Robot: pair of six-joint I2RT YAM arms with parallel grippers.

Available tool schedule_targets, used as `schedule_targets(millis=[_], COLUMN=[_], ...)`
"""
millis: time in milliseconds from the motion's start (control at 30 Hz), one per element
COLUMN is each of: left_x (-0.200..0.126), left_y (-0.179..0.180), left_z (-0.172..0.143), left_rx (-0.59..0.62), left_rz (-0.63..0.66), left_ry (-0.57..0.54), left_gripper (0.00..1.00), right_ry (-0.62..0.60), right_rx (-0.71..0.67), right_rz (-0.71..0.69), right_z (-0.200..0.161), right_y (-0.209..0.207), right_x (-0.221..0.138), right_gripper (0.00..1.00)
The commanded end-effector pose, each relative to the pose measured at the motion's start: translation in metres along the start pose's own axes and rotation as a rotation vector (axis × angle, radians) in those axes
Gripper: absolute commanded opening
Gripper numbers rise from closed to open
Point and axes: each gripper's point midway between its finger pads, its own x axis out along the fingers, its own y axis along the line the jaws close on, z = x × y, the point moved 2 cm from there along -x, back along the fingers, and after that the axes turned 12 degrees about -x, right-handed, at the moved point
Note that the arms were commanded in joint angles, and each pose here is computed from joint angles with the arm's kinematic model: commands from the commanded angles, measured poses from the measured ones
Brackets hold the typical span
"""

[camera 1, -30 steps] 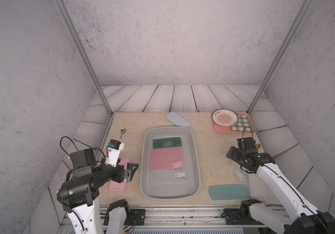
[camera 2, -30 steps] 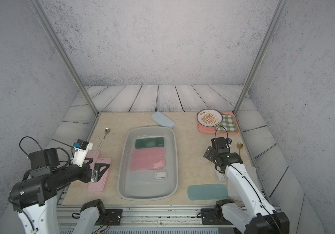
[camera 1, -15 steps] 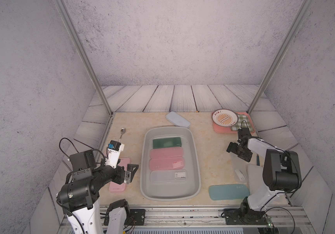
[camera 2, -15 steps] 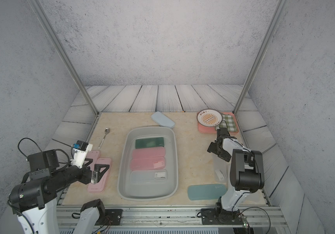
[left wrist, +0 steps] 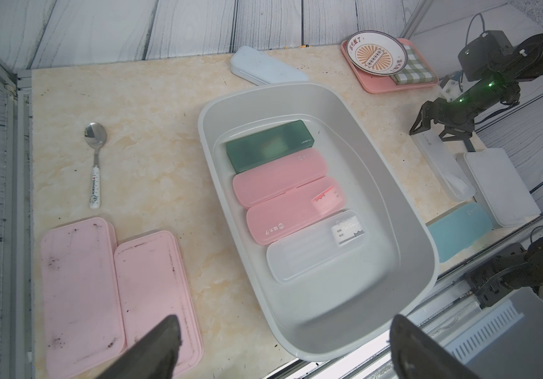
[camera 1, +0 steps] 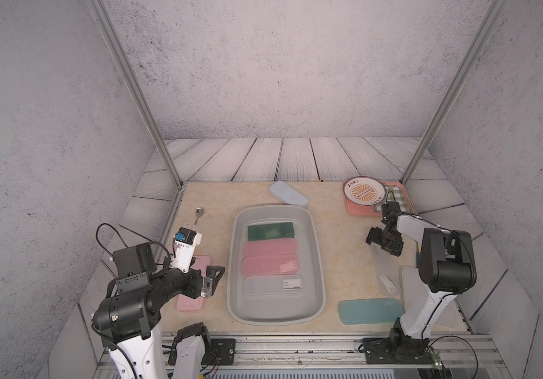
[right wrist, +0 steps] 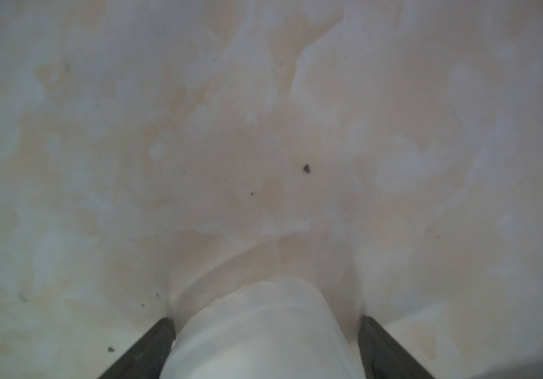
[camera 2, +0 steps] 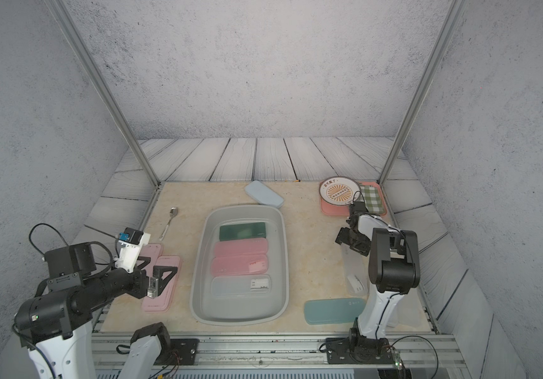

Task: Put the pencil case into the storage box
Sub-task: Adjust the pencil case at the center of the board.

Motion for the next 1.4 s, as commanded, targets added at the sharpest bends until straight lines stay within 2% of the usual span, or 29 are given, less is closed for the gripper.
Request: schedule_targets(millis=[0,100,300,433,567,667,733,900,967,1067,1167,1367], left_x=[-0.001,-0.002,-0.004,-0.005,-0.005,-0.005,-0.005,-0.005,-0.006,-0.007,-0.007,-0.011], left_y=[-0.002,-0.002,-0.003,-0.002,-0.003,-0.004,-0.005,-0.006,-0.006,-0.007,-0.006,-0.002], left_z=[-0.003,-0.004,-0.004,-0.005,-0.005,-0.005,-0.005,-0.005,-0.005,-0.006,-0.008,-0.016], left_rx=[0.002,0.003,0.009,0.010,0.012,0.014,0.016,0.017,0.020,0.025,0.028,0.069], left_rz=[-0.003,0.001,0.009,0.018,0.018,0.012,0.007,-0.002,-0.002,0.002,0.006,0.058], left_ry=[-0.003,-0.006,-0.017,-0.022,-0.026,-0.025,-0.024,-0.020,-0.023,-0.027,-0.025,0.001], left_gripper=[1.00,1.00,1.00,1.00,1.00,1.00,1.00,1.00,1.00,1.00,1.00,1.00], right_ry=[0.065,0.062,0.179,0.182,0.104,0.056,0.061,0.092,0.120,0.154,0.131,0.117], right_rx=[0.035,0.133,0.416,0.542,0.476,0.452,0.444,0.435,0.431,0.408,0.380,0.362], right_rz=[0.010,0.026,0.221,0.291,0.185,0.148,0.134,-0.023,-0.072,-0.002,0.067,0.041], right_z=[-0.027,-0.034,-0.049,-0.052,-0.041,-0.047,-0.065,-0.128,-0.155,-0.176,-0.178,-0.176], right_y=[0.000,0.002,0.033,0.048,0.039,0.027,0.018,-0.022,-0.034,-0.028,-0.020,-0.022], right_x=[-0.003,-0.009,-0.008,-0.002,-0.024,-0.052,-0.070,-0.104,-0.105,-0.095,-0.083,-0.066], right_gripper=[0.88,0.90,0.97,0.99,0.99,0.99,0.99,0.99,0.99,0.99,0.99,0.99])
